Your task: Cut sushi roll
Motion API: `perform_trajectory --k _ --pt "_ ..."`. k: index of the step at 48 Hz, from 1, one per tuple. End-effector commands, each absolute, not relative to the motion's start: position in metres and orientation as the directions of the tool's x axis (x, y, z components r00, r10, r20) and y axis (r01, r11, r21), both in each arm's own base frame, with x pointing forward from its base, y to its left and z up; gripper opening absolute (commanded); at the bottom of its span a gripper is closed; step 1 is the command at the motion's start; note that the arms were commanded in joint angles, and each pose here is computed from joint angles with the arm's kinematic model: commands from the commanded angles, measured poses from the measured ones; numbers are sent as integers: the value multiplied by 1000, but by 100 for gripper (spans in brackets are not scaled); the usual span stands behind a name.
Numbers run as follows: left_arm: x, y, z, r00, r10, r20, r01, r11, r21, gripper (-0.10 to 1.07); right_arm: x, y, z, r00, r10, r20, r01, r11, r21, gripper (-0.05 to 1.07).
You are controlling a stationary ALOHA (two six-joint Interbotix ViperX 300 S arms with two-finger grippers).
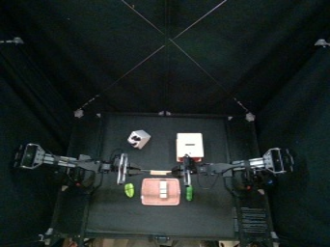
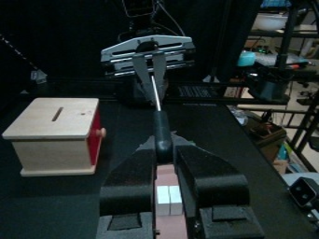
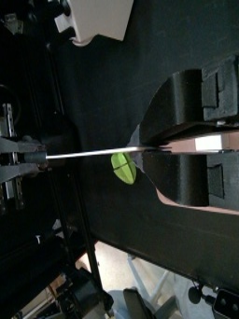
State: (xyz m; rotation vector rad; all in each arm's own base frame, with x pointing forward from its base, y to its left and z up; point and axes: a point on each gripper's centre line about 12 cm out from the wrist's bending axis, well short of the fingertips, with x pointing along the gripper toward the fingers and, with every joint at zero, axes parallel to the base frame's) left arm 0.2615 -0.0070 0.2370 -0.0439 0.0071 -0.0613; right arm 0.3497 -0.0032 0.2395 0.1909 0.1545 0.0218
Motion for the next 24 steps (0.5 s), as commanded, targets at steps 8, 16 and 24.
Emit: perform_trajectory --k 8,16,24 --pt "264 -8 240 997 -72 -16 71 997 -19 45 349 -2 244 987 38 -155 -9 983 186 27" --pt "265 -11 231 990 -87 -115 94 994 51 45 349 2 239 978 45 -205 -8 984 180 27" --pt "266 -20 229 981 -114 -155 126 990 67 45 349 12 236 963 67 -260 -25 986 163 27"
